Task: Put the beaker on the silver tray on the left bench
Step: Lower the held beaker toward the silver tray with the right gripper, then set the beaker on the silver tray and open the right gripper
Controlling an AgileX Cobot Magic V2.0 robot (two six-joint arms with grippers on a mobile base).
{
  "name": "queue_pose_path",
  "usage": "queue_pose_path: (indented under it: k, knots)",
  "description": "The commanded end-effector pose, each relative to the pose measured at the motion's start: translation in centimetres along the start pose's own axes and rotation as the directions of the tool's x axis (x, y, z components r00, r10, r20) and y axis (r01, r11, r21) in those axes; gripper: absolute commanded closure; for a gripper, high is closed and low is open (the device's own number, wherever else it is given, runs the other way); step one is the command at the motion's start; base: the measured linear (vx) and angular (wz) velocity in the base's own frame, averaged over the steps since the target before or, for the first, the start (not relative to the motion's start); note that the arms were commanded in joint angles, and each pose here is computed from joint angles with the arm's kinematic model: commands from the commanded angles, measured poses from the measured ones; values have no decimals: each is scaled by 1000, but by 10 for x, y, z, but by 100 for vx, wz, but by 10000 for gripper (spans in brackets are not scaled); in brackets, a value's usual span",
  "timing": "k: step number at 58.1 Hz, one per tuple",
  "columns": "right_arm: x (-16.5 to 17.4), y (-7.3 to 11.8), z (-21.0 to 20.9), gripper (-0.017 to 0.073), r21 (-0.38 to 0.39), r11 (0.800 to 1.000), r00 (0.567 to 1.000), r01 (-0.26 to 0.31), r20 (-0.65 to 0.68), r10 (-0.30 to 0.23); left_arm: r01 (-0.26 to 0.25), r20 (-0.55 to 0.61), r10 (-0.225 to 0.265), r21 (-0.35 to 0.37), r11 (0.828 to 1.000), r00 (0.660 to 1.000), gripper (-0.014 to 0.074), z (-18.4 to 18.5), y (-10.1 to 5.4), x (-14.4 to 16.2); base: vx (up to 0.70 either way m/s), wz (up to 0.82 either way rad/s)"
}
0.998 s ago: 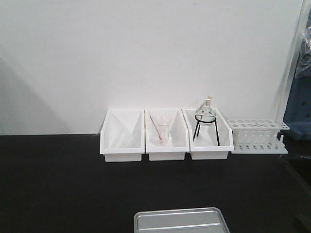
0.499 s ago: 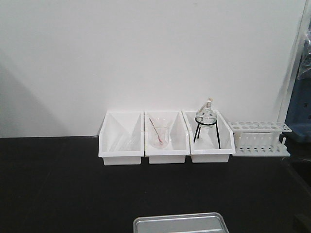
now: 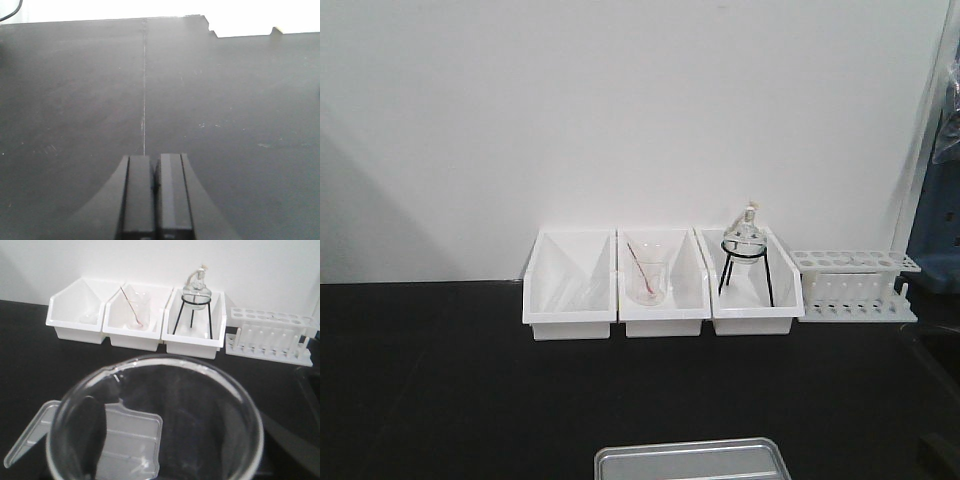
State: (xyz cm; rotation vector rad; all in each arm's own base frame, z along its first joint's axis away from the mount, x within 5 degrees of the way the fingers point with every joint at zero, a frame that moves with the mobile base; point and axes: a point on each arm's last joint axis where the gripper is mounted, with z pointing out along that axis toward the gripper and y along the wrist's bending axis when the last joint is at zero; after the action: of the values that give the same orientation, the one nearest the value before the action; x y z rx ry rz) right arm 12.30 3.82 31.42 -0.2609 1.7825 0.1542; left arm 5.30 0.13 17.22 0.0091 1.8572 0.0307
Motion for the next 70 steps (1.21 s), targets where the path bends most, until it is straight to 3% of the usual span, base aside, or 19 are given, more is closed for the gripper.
queue_pose_path:
  k: [1,7,16,22,27,36,56,70]
  knots:
    - [-20,9,6,567,-84,996,991,37,135,-26,1,65,-2,7,1000,998,592,2,-1,1,0,0]
    - [-17,21,35,565,-171,983,991,63,129,-42,1,65,-2,7,1000,998,592,2,-1,1,0,0]
    - [7,41,91,564,-308,948,996,79,58,-65,1,65,-2,7,1000,998,592,2,-1,1,0,0]
    - [28,49,130,564,-410,910,996,65,82,-35,1,65,-2,7,1000,998,592,2,-1,1,0,0]
    - [42,48,156,564,-461,886,986,53,162,25,1,65,-2,7,1000,998,592,2,-1,1,0,0]
    - [74,37,200,564,-427,904,977,-8,190,98,1,65,-2,7,1000,998,592,2,-1,1,0,0]
    - [99,42,260,563,-442,897,991,5,124,56,1,65,-2,7,1000,998,592,2,-1,1,0,0]
    - [132,47,273,563,-484,875,999,20,52,6,1,65,-2,7,1000,998,592,2,-1,1,0,0]
